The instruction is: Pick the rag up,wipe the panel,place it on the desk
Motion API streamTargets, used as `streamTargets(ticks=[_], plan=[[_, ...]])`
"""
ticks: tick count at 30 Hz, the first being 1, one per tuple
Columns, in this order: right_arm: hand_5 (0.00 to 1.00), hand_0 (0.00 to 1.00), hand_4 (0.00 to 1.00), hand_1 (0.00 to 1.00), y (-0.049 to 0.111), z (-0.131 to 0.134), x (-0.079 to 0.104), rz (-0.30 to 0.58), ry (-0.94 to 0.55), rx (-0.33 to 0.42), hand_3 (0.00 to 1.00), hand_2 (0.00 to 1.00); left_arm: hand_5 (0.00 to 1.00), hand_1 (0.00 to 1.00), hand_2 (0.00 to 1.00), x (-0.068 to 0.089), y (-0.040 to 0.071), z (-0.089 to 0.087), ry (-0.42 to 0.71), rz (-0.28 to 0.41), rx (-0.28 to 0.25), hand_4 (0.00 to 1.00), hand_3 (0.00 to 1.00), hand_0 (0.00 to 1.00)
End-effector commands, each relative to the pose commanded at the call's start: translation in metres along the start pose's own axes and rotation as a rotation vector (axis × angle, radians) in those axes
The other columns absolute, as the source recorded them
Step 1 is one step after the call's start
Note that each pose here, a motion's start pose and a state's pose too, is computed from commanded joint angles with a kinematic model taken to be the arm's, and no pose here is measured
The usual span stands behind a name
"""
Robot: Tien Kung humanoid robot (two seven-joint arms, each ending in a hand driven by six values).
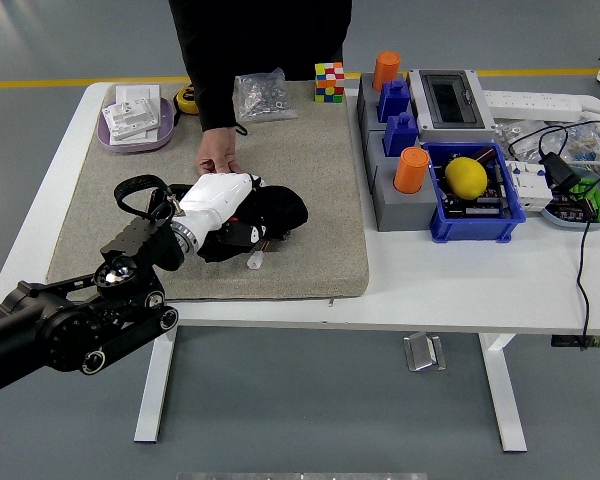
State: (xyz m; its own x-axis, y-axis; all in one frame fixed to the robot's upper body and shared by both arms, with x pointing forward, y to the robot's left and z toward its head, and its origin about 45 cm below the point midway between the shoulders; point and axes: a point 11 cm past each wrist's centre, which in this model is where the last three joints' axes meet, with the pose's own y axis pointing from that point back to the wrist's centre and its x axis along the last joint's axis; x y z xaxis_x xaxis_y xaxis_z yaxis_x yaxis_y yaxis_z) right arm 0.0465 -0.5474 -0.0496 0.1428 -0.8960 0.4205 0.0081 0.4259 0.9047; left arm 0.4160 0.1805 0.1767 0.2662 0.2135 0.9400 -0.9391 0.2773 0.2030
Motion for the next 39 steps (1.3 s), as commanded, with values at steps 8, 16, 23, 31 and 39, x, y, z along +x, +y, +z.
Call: streamTargets(ticks=[8, 16, 23, 31, 39], plan=[[0.420, 0.724, 0.998, 0.546, 0.000, -0.001, -0.002, -0.002, 0.006, 0.000, 0.574, 0.664, 0.002, 0.122, 0.477, 0.002, 0.002, -0.016, -0.017, 0.011, 0.043, 0.290, 0.358, 0.219], [0.418, 0.724, 0.998, 0.545, -0.001, 0.000, -0.005, -0.006, 0.006, -0.002, 0.573, 0.665, 0.002, 0.123, 0.477, 0.002, 0.007, -0.038, -0.035, 0.017, 0.095, 0.296, 0.359, 0.218], [0.418, 0.724, 0.998, 0.544, -0.001, 0.001, -0.006, -0.007, 0.006, -0.003, 0.573, 0.664, 0.002, 0.123, 0.477, 0.004, 0.012, -0.060, -0.048, 0.024, 0.146, 0.295, 0.359, 0.221], [0.418, 0.724, 0.998, 0.542, -0.001, 0.000, -0.004, -0.004, 0.010, -0.006, 0.573, 0.665, 0.002, 0.123, 0.478, 0.016, 0.016, -0.082, -0.065, 0.052, 0.195, 0.295, 0.360, 0.220], [0.419, 0.725, 0.998, 0.543, -0.001, 0.002, -0.004, -0.005, 0.008, -0.009, 0.573, 0.665, 0.002, 0.123, 0.477, 0.019, 0.022, -0.101, -0.088, 0.060, 0.237, 0.297, 0.361, 0.219]])
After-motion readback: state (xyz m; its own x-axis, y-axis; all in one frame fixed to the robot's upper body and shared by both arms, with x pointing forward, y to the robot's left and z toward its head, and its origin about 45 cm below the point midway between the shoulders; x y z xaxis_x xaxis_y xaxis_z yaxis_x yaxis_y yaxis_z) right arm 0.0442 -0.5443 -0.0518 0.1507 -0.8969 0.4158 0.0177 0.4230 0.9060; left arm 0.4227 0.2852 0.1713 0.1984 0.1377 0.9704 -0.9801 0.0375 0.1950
